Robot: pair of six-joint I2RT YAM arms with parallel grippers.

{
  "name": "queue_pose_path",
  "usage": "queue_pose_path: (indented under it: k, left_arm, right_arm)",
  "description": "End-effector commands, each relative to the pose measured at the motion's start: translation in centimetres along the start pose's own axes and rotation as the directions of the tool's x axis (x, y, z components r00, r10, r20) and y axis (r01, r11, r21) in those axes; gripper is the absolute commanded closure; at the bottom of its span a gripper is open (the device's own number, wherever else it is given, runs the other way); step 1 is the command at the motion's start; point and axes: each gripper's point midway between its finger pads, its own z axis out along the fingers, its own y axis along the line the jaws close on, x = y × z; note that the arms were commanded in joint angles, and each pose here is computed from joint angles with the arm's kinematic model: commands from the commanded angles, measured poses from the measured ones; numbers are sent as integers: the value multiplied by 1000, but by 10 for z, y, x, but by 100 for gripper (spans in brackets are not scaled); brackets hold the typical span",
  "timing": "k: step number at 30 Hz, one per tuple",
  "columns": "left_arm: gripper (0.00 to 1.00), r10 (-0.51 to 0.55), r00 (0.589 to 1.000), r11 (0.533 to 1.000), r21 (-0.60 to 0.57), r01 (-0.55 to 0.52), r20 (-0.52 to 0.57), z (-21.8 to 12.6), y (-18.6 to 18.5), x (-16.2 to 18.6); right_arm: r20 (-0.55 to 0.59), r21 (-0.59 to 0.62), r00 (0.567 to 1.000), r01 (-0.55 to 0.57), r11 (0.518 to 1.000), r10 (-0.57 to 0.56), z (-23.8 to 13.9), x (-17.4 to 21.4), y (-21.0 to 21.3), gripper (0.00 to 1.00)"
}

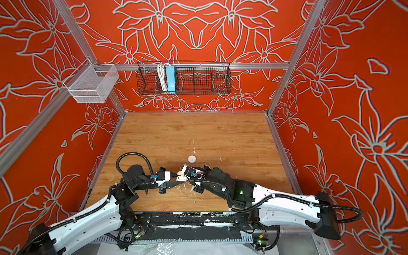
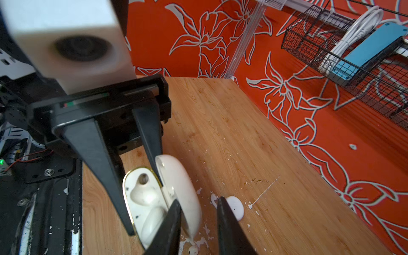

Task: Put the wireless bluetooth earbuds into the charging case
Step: 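Open the right gripper and draw it back from the case lid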

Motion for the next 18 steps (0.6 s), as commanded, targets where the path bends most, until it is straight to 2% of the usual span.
queue_pose_path:
  k: [1,6,10,14,18]
  left_arm:
    - [100,56,996,995,73,-61,66,2,-9,-23]
    - [100,77,995,991,108,-83,58,3,-15,-18]
    - [100,84,995,987,133,-90,50,4,-18,-14]
    - [100,95,994,981,164,-104,60,3,-24,-14]
    - [100,96,994,980,167,-104,58,4,-24,-13]
  right_arm:
    - [29,15,1000,4,1000,-4,3,-18,-2,70]
    - [27,66,999,-35,997,33,-1,-27,-15,69]
    - [36,-9,999,-33,999,34,-6,-32,-4,69]
    - [18,58,999,-34,998,32,-6,-28,-15,68]
    - [35,53,998,-50,997,49,-11,-34,-16,67]
